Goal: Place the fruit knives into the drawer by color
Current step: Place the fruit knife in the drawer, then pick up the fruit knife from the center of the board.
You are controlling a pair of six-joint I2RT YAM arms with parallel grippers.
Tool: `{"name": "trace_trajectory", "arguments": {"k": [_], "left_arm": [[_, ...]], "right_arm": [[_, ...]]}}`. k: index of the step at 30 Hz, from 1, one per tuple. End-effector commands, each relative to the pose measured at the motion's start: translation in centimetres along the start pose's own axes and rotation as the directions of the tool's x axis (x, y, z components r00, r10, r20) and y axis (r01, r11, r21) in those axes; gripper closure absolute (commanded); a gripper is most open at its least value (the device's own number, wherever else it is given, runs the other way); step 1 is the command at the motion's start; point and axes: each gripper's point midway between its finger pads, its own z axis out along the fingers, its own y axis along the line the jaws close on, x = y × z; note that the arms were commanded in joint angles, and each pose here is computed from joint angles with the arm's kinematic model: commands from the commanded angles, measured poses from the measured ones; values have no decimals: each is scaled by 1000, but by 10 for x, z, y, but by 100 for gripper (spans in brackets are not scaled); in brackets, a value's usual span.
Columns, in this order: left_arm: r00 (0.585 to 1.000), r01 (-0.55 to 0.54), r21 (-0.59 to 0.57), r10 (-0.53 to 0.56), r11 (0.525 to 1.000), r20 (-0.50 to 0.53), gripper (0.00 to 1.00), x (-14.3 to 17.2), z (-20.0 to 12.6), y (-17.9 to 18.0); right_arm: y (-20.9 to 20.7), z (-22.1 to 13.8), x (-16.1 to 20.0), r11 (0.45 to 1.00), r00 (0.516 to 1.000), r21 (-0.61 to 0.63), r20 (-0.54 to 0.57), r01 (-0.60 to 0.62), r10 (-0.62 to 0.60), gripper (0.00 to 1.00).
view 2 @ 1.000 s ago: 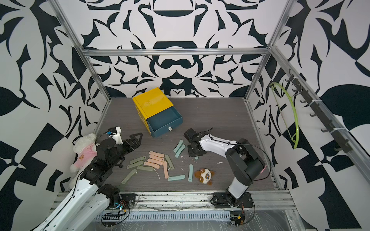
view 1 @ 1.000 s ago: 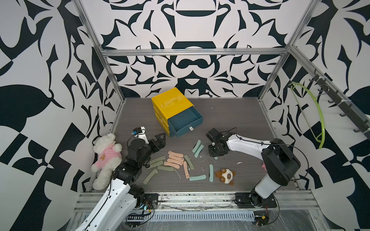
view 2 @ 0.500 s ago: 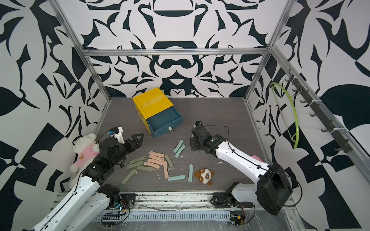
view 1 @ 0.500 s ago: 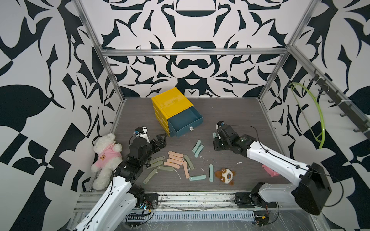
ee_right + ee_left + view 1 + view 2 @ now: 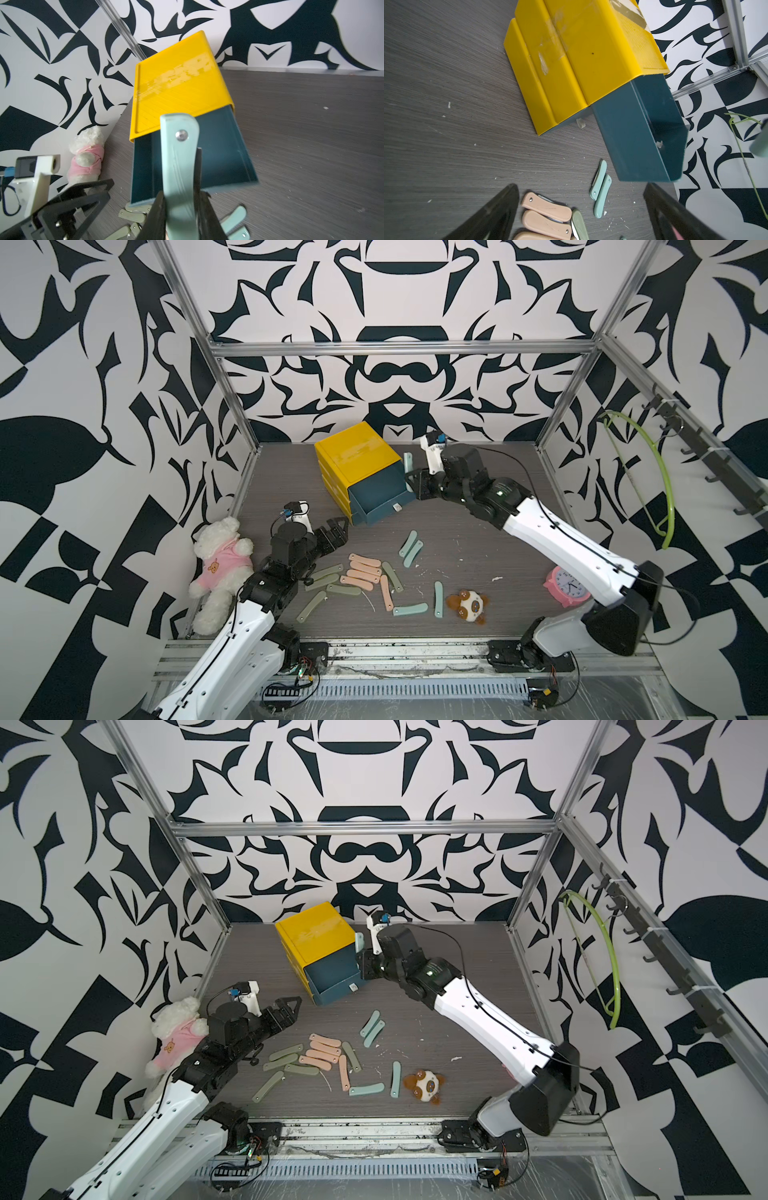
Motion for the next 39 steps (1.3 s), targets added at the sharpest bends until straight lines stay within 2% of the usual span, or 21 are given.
{"name": "trace_trajectory", "arguments": {"k": [1, 5, 10, 17, 22, 30, 35, 39], "left_arm": [[1000, -23, 19, 23, 1000, -7, 1, -3, -4, -8], [1000, -27, 23, 27, 999, -15, 1, -2, -6, -8], [999, -30, 23, 31, 999, -25, 1, 1, -4, -8], [999, -37, 25, 38, 999, -27, 1, 1, -3, -8], [999, -40, 29, 41, 999, -25, 1, 0, -4, -9], [998, -54, 43, 55, 998, -31, 1, -5, -6, -18], [994, -88, 64, 91, 994, -57, 1, -7, -7, -28], [988, -128, 136, 139, 982, -74, 1, -9, -11, -47]], "right_arm": [[13, 26, -15, 998, 999, -45, 18, 31, -31, 85], [12, 49, -14, 999, 999, -28, -14, 30, -30, 85], [7, 56, -9, 1000, 1000, -13, -27, 16, -16, 83], [10, 52, -17, 1000, 1000, -19, -6, 7, -7, 57], [13, 44, -28, 1000, 1000, -24, 23, 6, -5, 52], [23, 2, -42, 998, 997, -60, 71, -24, 28, 50], [19, -33, -28, 996, 996, -75, 73, -45, 50, 47], [4, -60, -5, 996, 995, -48, 63, -71, 74, 44]]}}
